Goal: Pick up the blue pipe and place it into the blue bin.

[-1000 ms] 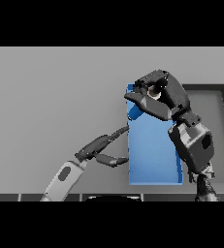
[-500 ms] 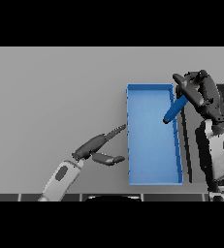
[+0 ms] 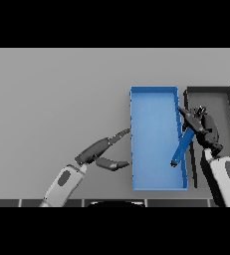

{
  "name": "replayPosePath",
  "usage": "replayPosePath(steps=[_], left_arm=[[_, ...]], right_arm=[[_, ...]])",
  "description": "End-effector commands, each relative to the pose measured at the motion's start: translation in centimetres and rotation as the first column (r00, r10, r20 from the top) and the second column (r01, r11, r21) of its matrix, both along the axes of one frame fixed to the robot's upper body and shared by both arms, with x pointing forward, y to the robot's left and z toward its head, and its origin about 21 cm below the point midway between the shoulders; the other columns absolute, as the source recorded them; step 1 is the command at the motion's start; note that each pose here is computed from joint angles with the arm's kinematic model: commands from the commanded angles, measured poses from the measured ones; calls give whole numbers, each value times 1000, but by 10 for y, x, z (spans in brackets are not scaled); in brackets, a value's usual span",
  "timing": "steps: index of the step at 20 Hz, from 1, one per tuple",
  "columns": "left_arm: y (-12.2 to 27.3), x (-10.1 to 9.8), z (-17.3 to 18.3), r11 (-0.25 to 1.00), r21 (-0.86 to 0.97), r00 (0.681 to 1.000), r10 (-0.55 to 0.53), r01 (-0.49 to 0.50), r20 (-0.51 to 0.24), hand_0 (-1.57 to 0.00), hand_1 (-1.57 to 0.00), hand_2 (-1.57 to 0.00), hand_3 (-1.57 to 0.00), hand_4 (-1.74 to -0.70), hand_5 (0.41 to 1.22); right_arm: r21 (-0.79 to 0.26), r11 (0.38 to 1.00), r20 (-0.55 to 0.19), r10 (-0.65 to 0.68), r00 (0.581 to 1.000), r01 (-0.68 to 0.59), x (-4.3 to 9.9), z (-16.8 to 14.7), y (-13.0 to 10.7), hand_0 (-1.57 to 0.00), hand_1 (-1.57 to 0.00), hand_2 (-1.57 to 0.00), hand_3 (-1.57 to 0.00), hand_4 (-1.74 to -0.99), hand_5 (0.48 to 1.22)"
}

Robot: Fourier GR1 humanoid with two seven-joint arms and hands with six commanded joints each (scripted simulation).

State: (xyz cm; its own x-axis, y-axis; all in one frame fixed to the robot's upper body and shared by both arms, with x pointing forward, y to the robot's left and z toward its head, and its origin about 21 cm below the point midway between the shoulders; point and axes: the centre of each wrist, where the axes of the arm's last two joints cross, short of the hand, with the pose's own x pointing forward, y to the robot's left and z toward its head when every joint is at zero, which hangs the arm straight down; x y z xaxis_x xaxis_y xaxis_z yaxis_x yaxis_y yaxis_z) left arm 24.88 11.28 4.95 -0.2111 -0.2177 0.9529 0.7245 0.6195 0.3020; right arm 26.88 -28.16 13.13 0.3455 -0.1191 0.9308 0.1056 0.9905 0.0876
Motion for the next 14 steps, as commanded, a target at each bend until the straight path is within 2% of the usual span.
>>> replayPosePath(steps=[1, 2, 3, 4, 5, 6, 8, 10, 12, 13, 14], left_arm=[[0, 1, -3, 1000, 4, 1000, -3, 3, -7, 1, 1, 1, 1, -881, 476], [-1, -1, 0, 1000, -13, 1000, -11, 11, -1, 1, 1, 1, 1, -883, 479], [-3, -3, -1, 1000, -9, 1000, -13, 13, -10, 1, 1, 1, 1, -885, 481], [-3, -1, 2, 1000, -3, 1000, -2, 2, -7, 1, 1, 1, 1, -886, 483], [-1, 1, 2, 1000, 4, 1000, -2, 2, -10, 1, 1, 1, 1, -885, 486], [-3, 1, 3, 1000, -1, 1000, -3, 3, -6, 1, 1, 1, 1, -883, 490], [-1, 0, 3, 1000, 1, 1000, -9, 9, 1, 1, 1, 1, 1, -880, 495], [0, -1, 0, 1000, 1, 1000, -5, 5, -11, 1, 1, 1, 1, -881, 497], [-2, 2, 0, 1000, 6, 1000, 3, -3, -8, 1, 1, 1, 1, -881, 495], [-4, 3, 2, 1000, 8, 1000, 2, -2, -3, 1, 1, 1, 1, -879, 493], [-2, 3, 2, 1000, 3, 1000, -1, 1, 2, 1, 1, 1, 1, -878, 491]], right_arm=[[-10, 1000, -49, -1, 999, 0, -3, -5, 1, -1571, -1571, -1571, -820, -1617, 1221], [-22, 1000, -90, 9, 996, -11, -7, -12, 2, -1571, -1571, -1571, -681, -1642, 1221], [-41, 999, -99, 5, 995, -9, -9, -15, 4, -1571, -1571, -1571, -617, -1662, 1221], [-55, 998, -95, -16, 995, 11, -8, -17, 3, -1571, -1571, -1571, -808, -1617, 1199], [-64, 997, -83, -36, 996, 31, -9, -22, 3, -1571, -1514, -1454, -960, -1573, 1188], [-58, 997, -78, -54, 995, 50, -8, -26, 2, -1257, -1211, -1163, -768, -1515, 1176], [-29, 996, -57, -88, 994, 87, -10, -38, -1, -804, -775, -744, -491, -1385, 1114], [-28, 999, -82, -31, 996, 28, -10, -41, -1, -514, -495, -476, -314, -1296, 1152], [-102, 993, -118, 41, 992, -53, -8, -42, 1, -329, -317, -304, -201, -1230, 1056], [-146, 984, -176, 77, 981, -103, -9, -43, 1, -263, -253, -243, -160, -1202, 1013], [-138, 979, -331, 97, 939, -150, -11, -47, 3, -210, -202, -194, -128, -1179, 982]])
